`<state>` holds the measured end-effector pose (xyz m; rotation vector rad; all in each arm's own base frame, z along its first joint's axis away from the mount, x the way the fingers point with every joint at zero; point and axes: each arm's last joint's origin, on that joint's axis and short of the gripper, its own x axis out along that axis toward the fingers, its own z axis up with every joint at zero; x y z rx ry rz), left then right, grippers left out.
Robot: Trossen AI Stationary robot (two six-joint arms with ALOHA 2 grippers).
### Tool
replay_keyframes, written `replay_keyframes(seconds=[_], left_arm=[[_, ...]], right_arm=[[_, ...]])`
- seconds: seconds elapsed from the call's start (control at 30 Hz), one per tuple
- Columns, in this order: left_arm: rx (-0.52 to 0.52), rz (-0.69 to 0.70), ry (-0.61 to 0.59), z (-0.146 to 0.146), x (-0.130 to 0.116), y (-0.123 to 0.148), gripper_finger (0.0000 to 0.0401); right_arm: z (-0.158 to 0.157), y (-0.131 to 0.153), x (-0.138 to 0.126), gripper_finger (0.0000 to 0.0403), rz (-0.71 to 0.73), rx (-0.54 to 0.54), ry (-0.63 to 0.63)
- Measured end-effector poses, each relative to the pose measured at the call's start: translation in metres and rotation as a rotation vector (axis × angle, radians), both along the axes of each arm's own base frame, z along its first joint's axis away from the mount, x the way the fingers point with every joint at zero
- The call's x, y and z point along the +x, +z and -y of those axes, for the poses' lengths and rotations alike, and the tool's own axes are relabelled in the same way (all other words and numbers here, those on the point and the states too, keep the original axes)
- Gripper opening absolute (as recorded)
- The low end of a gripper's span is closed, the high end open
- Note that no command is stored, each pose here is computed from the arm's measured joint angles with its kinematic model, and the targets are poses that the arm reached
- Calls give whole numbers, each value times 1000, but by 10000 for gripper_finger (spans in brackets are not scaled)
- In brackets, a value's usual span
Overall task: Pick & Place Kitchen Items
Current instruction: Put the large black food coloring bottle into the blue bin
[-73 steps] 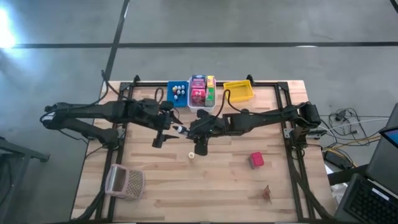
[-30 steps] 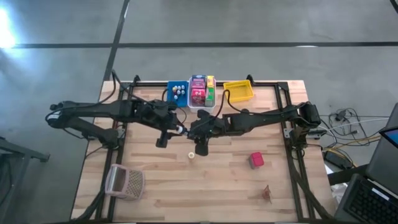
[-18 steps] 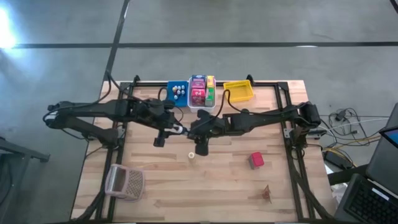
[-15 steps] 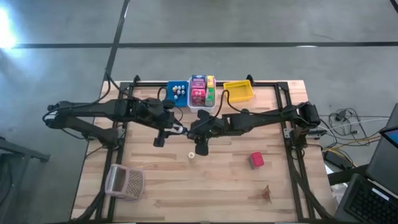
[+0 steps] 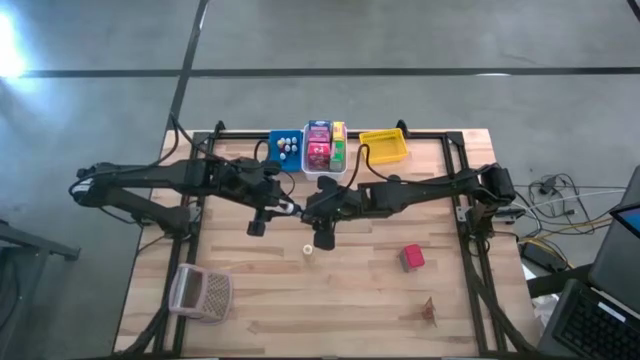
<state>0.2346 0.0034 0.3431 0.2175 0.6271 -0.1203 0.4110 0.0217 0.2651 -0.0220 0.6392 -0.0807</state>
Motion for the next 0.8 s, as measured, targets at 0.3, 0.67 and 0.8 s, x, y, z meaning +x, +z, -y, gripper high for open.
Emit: replay_keyframes(seconds=[0.3,0.67,0.8], left_arm=[[1,-9,2,0,-1,-1,124],[1,-24,6,-1,-2,-2,131],[13,-55,31,-2,-5,-3,127]], right_arm=[[0,0,0,137,0,-3,4],[0,0,0,159,1,0,2],[0,1,0,173,3,1,0]])
